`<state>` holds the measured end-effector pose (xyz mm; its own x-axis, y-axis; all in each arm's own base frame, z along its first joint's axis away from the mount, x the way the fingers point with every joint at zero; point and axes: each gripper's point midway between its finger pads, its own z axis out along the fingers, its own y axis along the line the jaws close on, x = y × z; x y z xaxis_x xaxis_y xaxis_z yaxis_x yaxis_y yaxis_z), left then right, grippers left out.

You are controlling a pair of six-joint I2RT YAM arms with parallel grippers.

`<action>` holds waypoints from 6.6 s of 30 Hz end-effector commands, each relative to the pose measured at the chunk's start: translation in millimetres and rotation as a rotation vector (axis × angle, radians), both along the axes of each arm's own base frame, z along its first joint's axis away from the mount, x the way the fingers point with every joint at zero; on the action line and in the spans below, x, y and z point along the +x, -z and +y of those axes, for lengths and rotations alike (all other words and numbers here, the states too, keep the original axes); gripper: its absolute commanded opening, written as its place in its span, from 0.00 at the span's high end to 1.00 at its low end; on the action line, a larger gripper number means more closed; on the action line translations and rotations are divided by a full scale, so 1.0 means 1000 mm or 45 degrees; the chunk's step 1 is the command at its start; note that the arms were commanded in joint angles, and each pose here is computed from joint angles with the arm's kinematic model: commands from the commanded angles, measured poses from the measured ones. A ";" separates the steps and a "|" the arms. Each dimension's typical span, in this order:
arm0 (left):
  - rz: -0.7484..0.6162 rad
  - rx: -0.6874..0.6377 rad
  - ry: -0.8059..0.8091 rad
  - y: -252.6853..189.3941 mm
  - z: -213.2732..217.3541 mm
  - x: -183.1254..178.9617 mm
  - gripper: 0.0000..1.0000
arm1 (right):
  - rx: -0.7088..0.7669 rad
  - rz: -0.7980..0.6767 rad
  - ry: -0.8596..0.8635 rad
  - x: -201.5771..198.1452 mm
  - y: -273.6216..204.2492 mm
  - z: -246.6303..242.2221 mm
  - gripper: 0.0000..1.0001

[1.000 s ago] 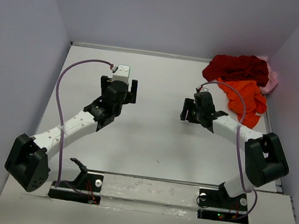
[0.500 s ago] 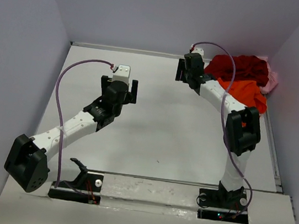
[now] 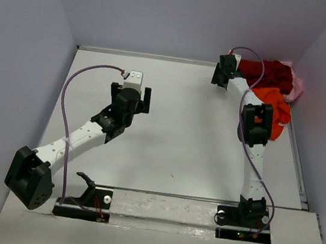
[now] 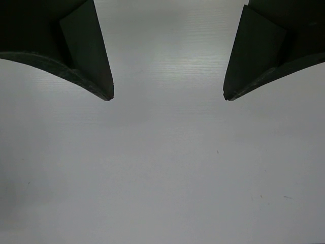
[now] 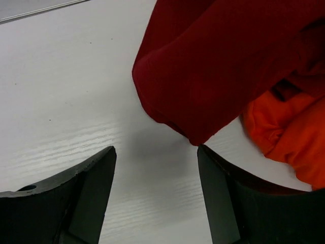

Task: Fold and stack the t-shirts
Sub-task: Grab crumpled tshirt from the corner of the board with the right arm, then move the tshirt to the center of the board

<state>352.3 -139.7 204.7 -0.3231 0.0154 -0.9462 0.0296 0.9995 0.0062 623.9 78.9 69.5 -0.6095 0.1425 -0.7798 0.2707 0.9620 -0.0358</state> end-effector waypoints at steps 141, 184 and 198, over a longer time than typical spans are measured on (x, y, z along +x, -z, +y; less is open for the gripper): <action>-0.119 -0.111 0.083 -0.043 -0.016 -0.004 0.01 | -0.289 0.301 0.040 -0.243 -0.007 0.010 0.40; -0.134 -0.096 0.101 -0.045 -0.020 -0.011 0.01 | 0.050 0.175 0.321 -0.011 -0.007 -0.170 0.39; -0.151 -0.107 0.101 -0.050 -0.019 -0.012 0.01 | 0.239 -0.096 0.036 -0.039 -0.148 -0.091 0.38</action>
